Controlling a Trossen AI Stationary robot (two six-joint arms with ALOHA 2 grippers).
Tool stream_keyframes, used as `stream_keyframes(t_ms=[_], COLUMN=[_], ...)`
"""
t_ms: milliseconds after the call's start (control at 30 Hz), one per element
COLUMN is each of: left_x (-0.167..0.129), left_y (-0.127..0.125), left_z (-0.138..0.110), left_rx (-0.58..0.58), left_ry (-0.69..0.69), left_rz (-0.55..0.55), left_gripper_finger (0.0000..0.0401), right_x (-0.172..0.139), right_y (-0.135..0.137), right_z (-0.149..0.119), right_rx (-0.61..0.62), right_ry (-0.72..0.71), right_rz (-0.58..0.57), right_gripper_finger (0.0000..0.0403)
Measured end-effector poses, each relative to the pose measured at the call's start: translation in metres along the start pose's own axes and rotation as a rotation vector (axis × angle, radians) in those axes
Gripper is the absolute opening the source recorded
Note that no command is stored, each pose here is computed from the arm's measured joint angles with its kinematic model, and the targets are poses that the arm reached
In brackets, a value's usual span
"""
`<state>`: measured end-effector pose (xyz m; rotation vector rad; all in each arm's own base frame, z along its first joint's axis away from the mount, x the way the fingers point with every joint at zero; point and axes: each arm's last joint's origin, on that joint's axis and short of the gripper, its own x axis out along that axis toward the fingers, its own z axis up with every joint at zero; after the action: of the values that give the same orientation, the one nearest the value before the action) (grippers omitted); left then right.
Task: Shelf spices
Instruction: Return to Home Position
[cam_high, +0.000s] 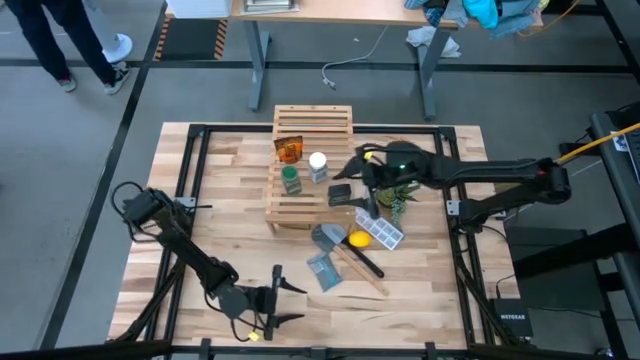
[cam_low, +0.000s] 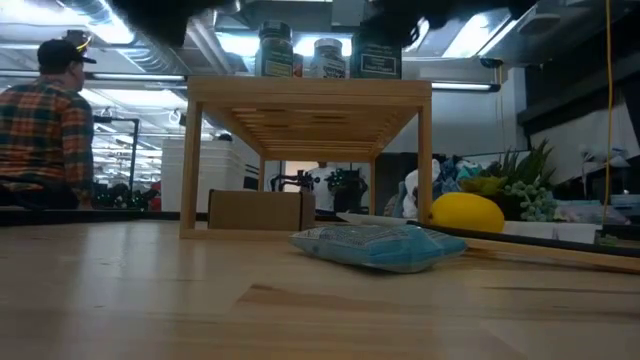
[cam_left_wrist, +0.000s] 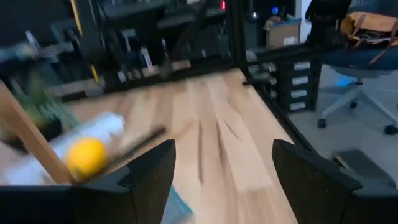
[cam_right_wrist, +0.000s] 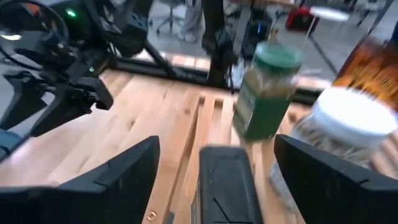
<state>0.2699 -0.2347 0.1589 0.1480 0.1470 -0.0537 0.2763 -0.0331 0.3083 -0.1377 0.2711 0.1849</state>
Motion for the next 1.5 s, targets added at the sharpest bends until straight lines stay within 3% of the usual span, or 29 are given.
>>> stream_keyframes(t_ms=[133, 267, 433, 567, 733, 967, 1100, 1200, 1367, 1500], left_x=[-0.015, -0.041, -0.086, -0.127, -0.168, -0.195, -0.196, -0.192, -0.185, -0.181], left_y=[0.012, 0.034, 0.071, 0.103, 0.134, 0.156, 0.157, 0.149, 0.135, 0.135], left_z=[0.031, 0.066, 0.099, 0.110, 0.103, 0.066, 0.039, 0.022, -0.001, -0.014], left_rx=[0.155, 0.205, 0.206, 0.125, 0.030, -0.068, -0.177, -0.232, -0.204, -0.181], left_ry=[-0.014, 0.014, 0.068, 0.116, 0.142, 0.119, 0.097, 0.072, -0.048, -0.168], left_rz=[0.051, 0.162, 0.186, 0.171, 0.151, 0.109, 0.069, -0.048, -0.278, -0.290], left_gripper_finger=[0.0260, 0.0260, 0.0260, 0.0260, 0.0260, 0.0260, 0.0260, 0.0260, 0.0260, 0.0260], right_x=[-0.026, -0.055, -0.091, -0.109, -0.124, -0.143, -0.152, -0.151, -0.141, -0.129], right_y=[0.006, 0.013, 0.025, 0.042, 0.064, 0.088, 0.098, 0.104, 0.113, 0.116], right_z=[0.015, 0.026, 0.028, 0.020, -0.001, -0.042, -0.062, -0.079, -0.106, -0.126], right_rx=[0.019, 0.054, 0.105, 0.100, 0.073, 0.129, 0.107, 0.086, 0.081, 0.103], right_ry=[-0.062, -0.100, -0.070, -0.074, -0.102, -0.165, -0.301, -0.392, -0.465, -0.486], right_rz=[0.007, 0.002, 0.029, 0.162, 0.240, 0.307, 0.364, 0.407, 0.437, 0.361], right_gripper_finger=[0.0323, 0.0323, 0.0324, 0.0324, 0.0324, 0.0324, 0.0324, 0.0324, 0.0324, 0.0324])
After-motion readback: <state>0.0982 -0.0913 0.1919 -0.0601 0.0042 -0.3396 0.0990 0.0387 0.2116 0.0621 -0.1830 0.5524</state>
